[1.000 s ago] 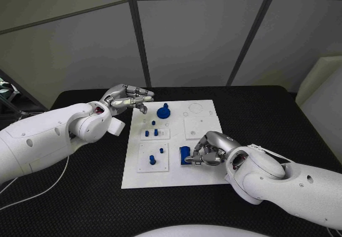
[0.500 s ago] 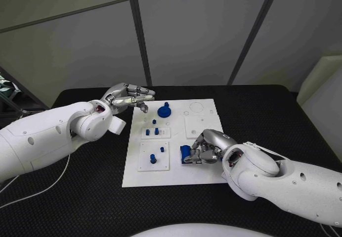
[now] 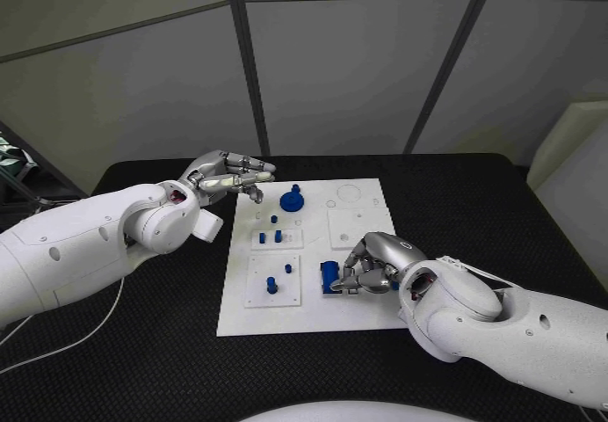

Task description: Assemble the parts on the task board

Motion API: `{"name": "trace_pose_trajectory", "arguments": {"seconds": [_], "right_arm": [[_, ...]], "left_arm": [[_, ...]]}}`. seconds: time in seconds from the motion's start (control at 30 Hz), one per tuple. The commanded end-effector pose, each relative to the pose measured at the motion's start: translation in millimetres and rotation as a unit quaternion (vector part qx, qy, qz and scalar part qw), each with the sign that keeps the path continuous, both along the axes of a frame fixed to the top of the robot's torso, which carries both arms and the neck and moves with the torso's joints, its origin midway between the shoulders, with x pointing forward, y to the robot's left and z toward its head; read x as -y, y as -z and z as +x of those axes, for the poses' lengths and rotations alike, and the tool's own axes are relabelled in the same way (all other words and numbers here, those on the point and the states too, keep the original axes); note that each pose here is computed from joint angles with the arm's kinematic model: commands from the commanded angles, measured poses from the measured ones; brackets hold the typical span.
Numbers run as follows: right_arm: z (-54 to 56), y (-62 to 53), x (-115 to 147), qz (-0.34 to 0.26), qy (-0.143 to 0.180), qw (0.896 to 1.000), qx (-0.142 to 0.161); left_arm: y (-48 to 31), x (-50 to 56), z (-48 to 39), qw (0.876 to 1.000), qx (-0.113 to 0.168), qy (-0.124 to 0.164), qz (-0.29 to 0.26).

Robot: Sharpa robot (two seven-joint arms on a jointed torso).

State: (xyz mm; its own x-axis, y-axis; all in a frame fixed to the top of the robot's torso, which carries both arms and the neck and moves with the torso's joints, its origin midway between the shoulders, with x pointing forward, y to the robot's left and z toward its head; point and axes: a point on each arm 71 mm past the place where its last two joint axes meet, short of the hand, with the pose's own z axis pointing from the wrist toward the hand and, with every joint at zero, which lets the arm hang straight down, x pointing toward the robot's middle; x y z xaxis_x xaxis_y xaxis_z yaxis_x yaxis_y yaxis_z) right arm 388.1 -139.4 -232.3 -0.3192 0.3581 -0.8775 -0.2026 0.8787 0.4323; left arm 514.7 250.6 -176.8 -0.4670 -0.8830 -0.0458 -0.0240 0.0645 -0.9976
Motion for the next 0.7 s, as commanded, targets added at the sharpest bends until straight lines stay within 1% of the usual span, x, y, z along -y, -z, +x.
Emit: {"name": "trace_pose_trajectory", "arguments": {"seconds": [0.03, 0.23, 0.33, 0.43, 0.53, 0.7], "right_arm": [[0.6, -2.8, 5, 0.022, 0.019, 1.0, 0.008], [-4.4, -7.6, 15, 0.057, 0.025, 0.998, 0.004], [-7.0, -8.8, 26, 0.072, 0.034, 0.997, -0.01], [-4.6, -10.2, 41, 0.078, 0.045, 0.996, -0.025], [-0.8, -10.7, 61, 0.071, 0.057, 0.995, -0.033], [0.9, -12.3, 82, 0.042, 0.06, 0.997, -0.023]], "left_arm": [[-1.0, 0.9, -0.3, 1.0, -0.001, 0.005, -0.004], [-0.8, 0.4, -0.1, 1.0, -0.002, 0.005, -0.004], [-0.5, 0.2, -0.1, 1.0, -0.002, 0.005, -0.003], [-0.3, 0.2, -0.1, 1.0, -0.003, 0.005, -0.003], [0.0, 0.1, -0.1, 1.0, -0.003, 0.005, -0.003], [0.5, -0.1, -0.1, 1.0, -0.004, 0.005, -0.002]]}}
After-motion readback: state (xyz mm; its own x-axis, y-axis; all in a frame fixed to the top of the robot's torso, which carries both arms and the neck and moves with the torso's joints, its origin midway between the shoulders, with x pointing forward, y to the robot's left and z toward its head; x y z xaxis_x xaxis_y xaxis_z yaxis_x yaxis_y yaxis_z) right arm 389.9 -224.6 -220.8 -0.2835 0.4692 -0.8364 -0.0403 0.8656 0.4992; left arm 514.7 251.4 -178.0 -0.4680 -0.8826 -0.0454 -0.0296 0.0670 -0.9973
